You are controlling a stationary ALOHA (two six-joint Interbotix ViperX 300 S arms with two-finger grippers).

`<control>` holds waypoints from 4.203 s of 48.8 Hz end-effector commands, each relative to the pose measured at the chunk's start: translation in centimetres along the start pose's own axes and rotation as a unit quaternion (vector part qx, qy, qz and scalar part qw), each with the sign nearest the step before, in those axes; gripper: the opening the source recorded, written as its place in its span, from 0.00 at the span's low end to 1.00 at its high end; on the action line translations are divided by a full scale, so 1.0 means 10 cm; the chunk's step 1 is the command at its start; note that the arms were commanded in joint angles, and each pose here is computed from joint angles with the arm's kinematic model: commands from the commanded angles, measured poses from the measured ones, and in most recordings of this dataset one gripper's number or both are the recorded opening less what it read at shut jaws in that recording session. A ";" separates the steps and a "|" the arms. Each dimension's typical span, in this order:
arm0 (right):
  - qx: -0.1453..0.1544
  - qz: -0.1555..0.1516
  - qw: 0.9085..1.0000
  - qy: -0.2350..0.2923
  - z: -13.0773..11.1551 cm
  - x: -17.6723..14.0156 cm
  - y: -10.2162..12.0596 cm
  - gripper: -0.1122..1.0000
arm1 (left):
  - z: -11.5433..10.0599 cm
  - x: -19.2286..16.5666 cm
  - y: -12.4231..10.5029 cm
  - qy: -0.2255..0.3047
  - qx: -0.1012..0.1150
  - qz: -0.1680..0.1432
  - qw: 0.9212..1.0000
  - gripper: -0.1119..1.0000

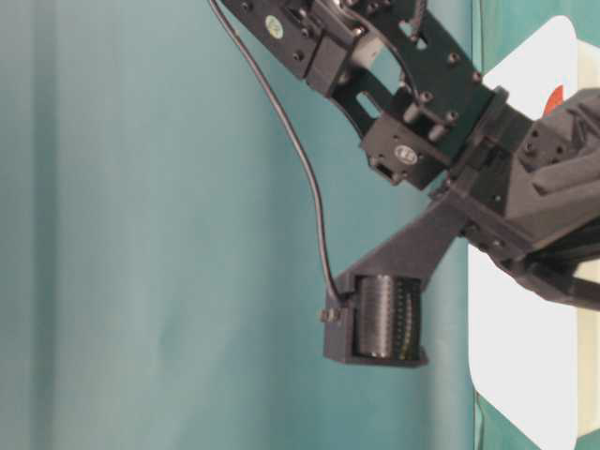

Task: Put the tape into the white case with the right arm.
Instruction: 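Close the right gripper inside the white roll's core and lift, then carry the white roll into the tray and lower it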

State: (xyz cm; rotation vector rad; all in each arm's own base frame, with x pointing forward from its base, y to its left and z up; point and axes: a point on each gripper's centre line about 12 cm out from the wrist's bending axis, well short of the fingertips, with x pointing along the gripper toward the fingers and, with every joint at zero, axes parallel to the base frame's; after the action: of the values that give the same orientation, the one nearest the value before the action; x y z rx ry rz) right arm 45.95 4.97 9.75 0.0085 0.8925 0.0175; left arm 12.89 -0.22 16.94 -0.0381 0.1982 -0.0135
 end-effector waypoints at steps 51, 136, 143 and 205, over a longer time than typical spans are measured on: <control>0.013 -0.019 0.999 -0.042 0.59 -0.54 -0.04 0.12 | 0.05 0.00 0.00 -0.006 -0.001 0.001 1.000 0.10; 0.174 -0.164 0.966 -0.099 0.56 -0.90 -2.20 0.12 | 0.05 0.00 0.00 -0.006 -0.001 0.001 1.000 0.10; 0.178 -0.168 0.965 -0.093 0.52 -0.90 -2.25 0.12 | 0.05 0.00 0.00 -0.006 -0.001 0.001 1.000 0.10; 0.167 -0.192 0.967 -0.025 0.05 -0.86 -2.36 0.62 | 0.04 0.01 0.00 -0.005 -0.002 0.001 1.000 0.10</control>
State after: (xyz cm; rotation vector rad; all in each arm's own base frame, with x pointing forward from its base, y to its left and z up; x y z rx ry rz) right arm 41.41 -18.69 13.95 0.1607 0.8730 -0.4871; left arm 12.88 -0.22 16.88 -0.0396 0.1997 -0.0133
